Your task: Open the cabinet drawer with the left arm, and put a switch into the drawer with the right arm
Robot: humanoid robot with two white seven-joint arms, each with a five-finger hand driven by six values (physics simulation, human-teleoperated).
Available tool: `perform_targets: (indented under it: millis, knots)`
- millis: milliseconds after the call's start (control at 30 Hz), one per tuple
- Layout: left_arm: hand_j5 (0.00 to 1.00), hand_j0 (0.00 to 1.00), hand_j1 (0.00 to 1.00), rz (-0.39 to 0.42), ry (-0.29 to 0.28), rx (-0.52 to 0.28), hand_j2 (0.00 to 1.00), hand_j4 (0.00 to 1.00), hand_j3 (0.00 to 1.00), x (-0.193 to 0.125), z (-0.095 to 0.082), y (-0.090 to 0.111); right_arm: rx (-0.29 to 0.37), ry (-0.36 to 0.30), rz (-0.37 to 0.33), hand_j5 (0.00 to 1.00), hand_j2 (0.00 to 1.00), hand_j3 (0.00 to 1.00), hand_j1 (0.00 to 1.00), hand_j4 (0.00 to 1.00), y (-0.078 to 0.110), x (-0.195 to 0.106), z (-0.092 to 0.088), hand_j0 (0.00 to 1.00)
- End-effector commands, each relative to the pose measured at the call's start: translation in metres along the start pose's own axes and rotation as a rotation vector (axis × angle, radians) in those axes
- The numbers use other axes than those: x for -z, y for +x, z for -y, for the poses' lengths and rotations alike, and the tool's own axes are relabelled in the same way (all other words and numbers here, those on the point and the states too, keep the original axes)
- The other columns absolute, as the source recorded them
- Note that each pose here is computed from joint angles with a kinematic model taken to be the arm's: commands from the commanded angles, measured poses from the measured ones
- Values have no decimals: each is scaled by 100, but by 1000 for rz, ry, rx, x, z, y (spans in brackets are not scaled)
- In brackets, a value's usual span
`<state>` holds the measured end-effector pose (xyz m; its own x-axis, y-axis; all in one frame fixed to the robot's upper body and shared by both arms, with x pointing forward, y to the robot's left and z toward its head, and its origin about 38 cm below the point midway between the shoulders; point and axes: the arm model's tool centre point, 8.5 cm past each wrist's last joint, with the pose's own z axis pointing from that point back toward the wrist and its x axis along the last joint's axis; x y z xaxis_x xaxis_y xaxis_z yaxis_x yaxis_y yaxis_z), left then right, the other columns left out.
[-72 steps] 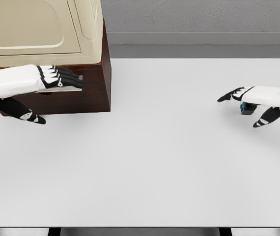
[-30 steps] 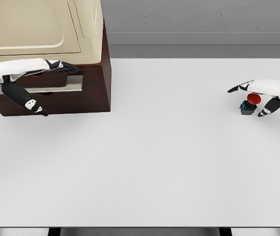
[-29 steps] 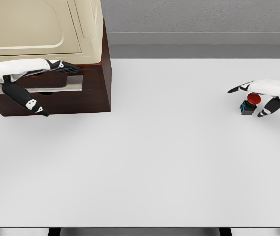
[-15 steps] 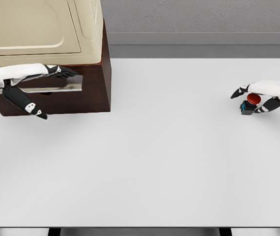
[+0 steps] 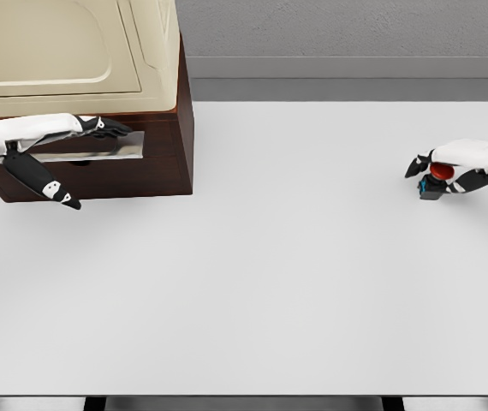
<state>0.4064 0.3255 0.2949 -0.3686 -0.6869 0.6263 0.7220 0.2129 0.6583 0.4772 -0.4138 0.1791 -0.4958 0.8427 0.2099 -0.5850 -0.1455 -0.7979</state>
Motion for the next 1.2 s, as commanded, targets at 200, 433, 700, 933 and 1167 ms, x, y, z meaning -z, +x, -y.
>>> perform_targets:
  millis: [200,433,700,933,1167]
  knots:
    - [100,100,100,6,-2,-6,100,100,100,2,1,0,2,-5,0,56,56,56,56,56,0,-1,2,56]
    - [100,100,100,6,-3,-7,100,100,100,2,2,0,-20,-27,10,51,51,51,51,51,5,-1,15,51]
    - [100,100,100,7,-10,-19,100,100,100,3,6,-3,-51,-35,42,48,48,48,48,48,17,2,22,48]
    - [100,100,100,6,-12,-18,100,100,100,4,7,-3,-134,-64,118,47,47,47,47,47,48,6,41,47]
    - [100,100,100,5,-21,-34,100,100,100,5,12,-6,-220,-81,194,46,46,46,46,46,82,8,55,46]
